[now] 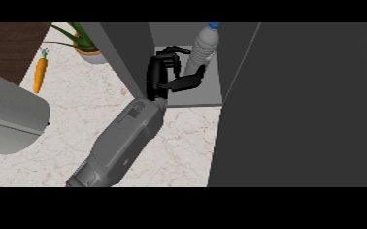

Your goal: Pick up the bottled water, place it into the cabinet and close the cabinet

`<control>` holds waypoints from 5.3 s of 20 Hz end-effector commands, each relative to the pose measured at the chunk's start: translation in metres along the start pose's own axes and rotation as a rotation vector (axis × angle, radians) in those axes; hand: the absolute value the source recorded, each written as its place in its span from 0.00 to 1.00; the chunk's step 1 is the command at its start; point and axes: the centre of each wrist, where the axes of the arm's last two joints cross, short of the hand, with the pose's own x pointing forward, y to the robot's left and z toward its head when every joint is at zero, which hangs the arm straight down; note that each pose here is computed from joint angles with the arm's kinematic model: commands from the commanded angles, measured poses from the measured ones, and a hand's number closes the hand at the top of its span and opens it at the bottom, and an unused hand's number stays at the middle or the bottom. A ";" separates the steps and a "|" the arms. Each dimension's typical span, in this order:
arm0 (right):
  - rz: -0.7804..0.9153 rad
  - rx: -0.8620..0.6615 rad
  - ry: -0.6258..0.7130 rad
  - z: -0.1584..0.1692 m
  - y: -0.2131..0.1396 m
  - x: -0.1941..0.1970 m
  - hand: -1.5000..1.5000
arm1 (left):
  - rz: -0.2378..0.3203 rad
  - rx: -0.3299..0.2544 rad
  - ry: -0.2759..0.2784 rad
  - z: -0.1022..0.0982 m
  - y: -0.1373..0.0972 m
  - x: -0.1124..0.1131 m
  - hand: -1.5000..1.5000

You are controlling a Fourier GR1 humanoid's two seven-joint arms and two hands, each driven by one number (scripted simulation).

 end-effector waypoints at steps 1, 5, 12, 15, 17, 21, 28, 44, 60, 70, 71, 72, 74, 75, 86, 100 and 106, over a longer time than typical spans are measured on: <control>-0.046 -0.001 -0.035 0.007 0.007 0.013 0.00 | -0.063 0.064 -0.012 -0.017 0.000 0.000 1.00; -0.020 0.028 -0.041 0.014 -0.011 0.024 0.00 | -0.112 0.087 0.000 -0.026 0.012 -0.012 1.00; -0.045 0.017 -0.042 0.014 0.002 0.017 0.00 | -0.216 0.161 -0.023 -0.033 0.017 -0.016 1.00; -0.015 0.042 -0.031 0.012 -0.009 0.019 0.00 | -0.233 0.155 -0.042 -0.043 0.017 -0.010 1.00; -0.032 0.023 -0.057 0.011 -0.008 0.013 0.00 | -0.295 0.162 -0.071 -0.041 0.021 -0.015 1.00; -0.023 0.045 -0.047 0.015 -0.012 0.023 0.00 | -0.338 0.128 -0.054 -0.048 0.019 -0.009 0.00; -0.021 0.054 -0.044 0.011 -0.007 0.009 0.00 | -0.284 0.147 -0.049 -0.053 0.026 -0.007 0.00; -0.031 0.040 -0.054 0.014 -0.007 0.011 0.00 | -0.097 -0.023 -0.137 -0.060 0.011 0.009 0.00; 0.012 0.006 -0.043 0.016 -0.011 0.011 0.00 | 0.196 -0.216 -0.121 -0.029 -0.008 0.016 0.00; 0.134 0.140 -0.009 0.016 -0.009 0.018 0.00 | 0.242 -0.230 -0.062 0.041 0.019 0.001 1.00; 0.149 0.170 0.004 0.014 -0.010 0.022 1.00 | 0.230 -0.222 -0.066 0.036 0.037 0.005 1.00; 0.171 0.182 0.001 0.011 -0.008 0.022 1.00 | 0.224 -0.237 -0.075 0.050 0.039 0.003 1.00; 0.165 0.251 0.058 0.017 -0.007 0.025 1.00 | 0.241 -0.236 -0.067 0.066 0.050 0.007 1.00; 0.145 0.284 0.063 0.014 -0.006 0.013 1.00 | 0.236 -0.234 -0.066 0.076 0.058 0.003 1.00; -0.017 0.417 0.116 0.003 0.043 0.016 1.00 | 0.205 -0.163 -0.116 0.158 0.123 0.026 1.00; 0.046 0.545 -0.002 -0.042 0.128 0.011 1.00 | 0.203 -0.099 -0.124 0.187 0.187 0.045 1.00; 0.084 0.399 0.022 -0.076 0.132 0.000 1.00 | 0.220 -0.108 -0.132 0.189 0.216 0.050 1.00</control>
